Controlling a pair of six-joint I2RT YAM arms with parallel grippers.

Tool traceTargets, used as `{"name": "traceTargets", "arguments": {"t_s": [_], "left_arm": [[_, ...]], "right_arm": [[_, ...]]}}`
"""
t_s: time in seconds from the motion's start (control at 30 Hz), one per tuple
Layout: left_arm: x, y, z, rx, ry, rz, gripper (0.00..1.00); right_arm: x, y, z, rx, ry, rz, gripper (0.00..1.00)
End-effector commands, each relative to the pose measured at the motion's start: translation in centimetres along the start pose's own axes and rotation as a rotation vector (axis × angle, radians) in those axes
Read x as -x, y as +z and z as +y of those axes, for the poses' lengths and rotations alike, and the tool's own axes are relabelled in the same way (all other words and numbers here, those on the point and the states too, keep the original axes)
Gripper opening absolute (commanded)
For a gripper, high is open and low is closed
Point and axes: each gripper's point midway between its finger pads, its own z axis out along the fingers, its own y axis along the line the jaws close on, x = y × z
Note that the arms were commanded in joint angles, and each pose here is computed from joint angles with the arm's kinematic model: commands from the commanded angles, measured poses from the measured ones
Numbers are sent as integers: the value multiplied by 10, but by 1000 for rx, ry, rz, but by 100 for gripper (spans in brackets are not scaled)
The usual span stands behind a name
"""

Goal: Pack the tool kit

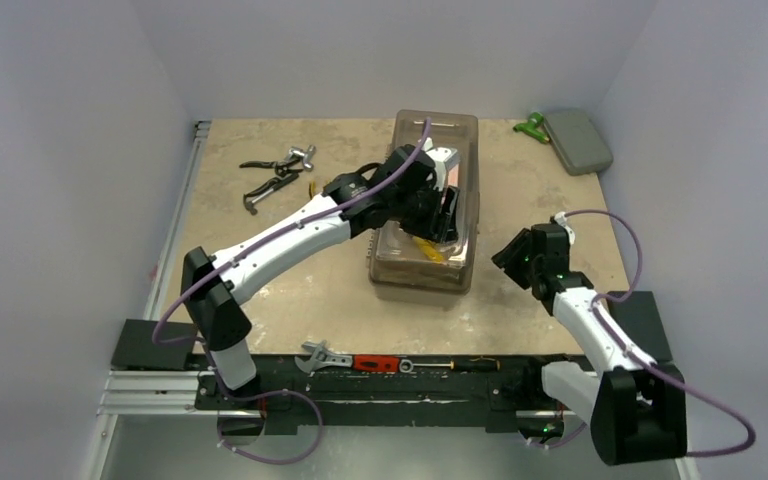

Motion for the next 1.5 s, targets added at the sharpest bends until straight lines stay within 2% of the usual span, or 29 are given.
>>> {"name": "traceTargets", "arguments": {"t_s": [0.0, 0.07, 0.1, 0.17, 0.23, 0.3, 0.43, 0.57, 0.67, 0.77, 0.83, 0.93, 1.13, 1.23, 1.4, 1.47], "left_arm": [[25, -59, 15, 108, 28, -88, 58], [33, -79, 15, 124, 38, -130, 63], [36, -88, 20, 150, 38, -153, 65], [41, -104, 32, 196, 26, -190, 71], [42, -119, 51, 246, -1, -224, 80], [35, -123, 74, 285, -46, -229, 84], [29, -125, 108, 268, -136, -270, 85], [26, -118, 114, 230, -135, -252, 85], [30, -114, 105, 185, -128, -250, 85], [33, -112, 111, 216, -128, -240, 85], [33, -107, 117, 237, -138, -220, 85], [34, -98, 121, 230, -147, -204, 85], [40, -97, 136, 303, -111, -187, 85], [46, -103, 124, 268, -22, -208, 84], [47, -115, 95, 391, 226, -234, 84], [49, -115, 81, 413, 283, -241, 83]], "right_arm": [[34, -27, -3, -61, -30, -119, 48], [42, -36, 7, -25, -61, -132, 51], [44, -41, 15, 4, -87, -131, 57], [49, -50, 29, 61, -131, -130, 74], [54, -60, 45, 127, -163, -139, 85], [56, -71, 62, 212, -189, -144, 89], [61, -83, 84, 305, -223, -139, 95], [63, -82, 95, 332, -260, -111, 95], [48, -89, 125, 504, -302, -18, 91], [35, -101, 152, 658, -304, 46, 88], [22, -105, 167, 696, -329, 84, 88], [4, -103, 181, 683, -380, 125, 88], [-10, -96, 185, 681, -371, 176, 86], [3, -98, 175, 613, -349, 99, 87], [16, -91, 145, 510, -282, 31, 79], [20, -83, 131, 488, -230, 14, 80]]}}
